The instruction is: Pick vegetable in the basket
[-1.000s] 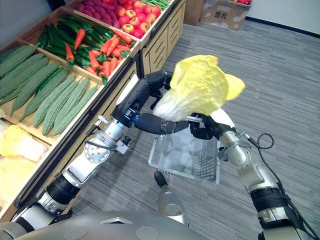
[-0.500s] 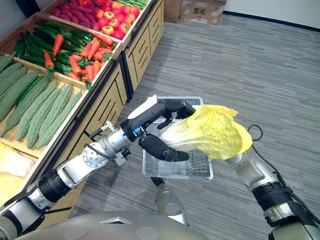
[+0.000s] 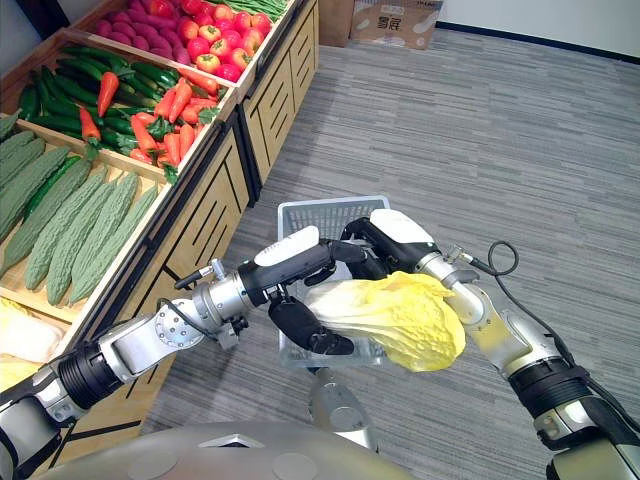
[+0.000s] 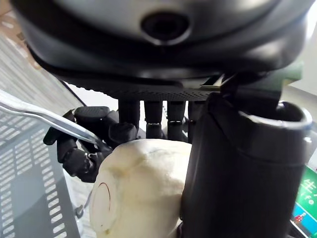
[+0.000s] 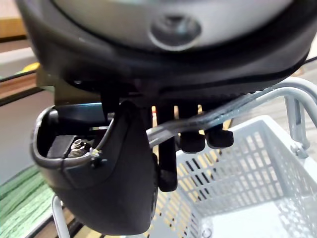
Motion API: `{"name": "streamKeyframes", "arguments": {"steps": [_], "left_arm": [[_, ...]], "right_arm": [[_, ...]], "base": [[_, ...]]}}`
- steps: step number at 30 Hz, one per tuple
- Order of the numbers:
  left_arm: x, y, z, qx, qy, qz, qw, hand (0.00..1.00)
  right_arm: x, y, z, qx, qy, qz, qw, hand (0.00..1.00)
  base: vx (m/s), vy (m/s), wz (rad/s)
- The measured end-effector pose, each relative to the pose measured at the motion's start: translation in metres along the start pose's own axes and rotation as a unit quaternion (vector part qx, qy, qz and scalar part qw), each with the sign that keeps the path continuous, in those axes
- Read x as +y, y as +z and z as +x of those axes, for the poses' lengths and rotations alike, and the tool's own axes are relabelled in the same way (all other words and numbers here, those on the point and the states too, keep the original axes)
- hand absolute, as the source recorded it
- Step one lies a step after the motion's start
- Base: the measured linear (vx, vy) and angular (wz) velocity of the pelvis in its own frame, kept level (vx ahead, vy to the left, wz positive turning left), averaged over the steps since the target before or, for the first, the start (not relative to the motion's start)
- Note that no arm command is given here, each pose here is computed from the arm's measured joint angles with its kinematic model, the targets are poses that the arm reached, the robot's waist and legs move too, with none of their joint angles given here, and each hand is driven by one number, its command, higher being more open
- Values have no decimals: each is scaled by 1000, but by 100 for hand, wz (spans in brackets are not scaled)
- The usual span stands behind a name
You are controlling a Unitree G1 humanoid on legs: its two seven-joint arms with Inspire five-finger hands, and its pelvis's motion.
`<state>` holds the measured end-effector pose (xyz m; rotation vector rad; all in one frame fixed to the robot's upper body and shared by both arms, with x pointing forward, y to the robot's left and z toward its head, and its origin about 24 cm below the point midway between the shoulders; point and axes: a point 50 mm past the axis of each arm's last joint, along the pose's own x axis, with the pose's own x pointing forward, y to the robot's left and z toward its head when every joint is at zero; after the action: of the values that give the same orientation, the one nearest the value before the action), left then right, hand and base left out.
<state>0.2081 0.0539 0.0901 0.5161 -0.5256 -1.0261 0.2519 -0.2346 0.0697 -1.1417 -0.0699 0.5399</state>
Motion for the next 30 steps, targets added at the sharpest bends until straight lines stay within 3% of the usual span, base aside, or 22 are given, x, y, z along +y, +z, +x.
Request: {"name": "streamKeyframes", "arguments": {"steps": [7, 12, 16, 25, 30], "left_arm": [[-23, -17, -11, 31, -77, 60, 995, 0], [-38, -28, -15, 27, -148, 165, 975, 0], [-45, -37, -18, 30, -178, 201, 963, 0], [-55, -55, -11, 53, -169, 207, 962, 0], [-41, -64, 1, 86, -114, 216, 966, 0]], "right_arm": [[-3, 2, -1, -6, -1, -2, 1000, 0], [-6, 7, 4, -24, -2, -8, 1000, 0], [-8, 14, 6, -41, -4, -11, 999, 0], [-7, 20, 7, -57, -2, -11, 998, 0], [-6, 21, 8, -60, -1, -6, 998, 0]], "base": [[17, 3, 0], [41, 9, -6], [36, 5, -11], [23, 0, -1], [0, 0, 0]]}}
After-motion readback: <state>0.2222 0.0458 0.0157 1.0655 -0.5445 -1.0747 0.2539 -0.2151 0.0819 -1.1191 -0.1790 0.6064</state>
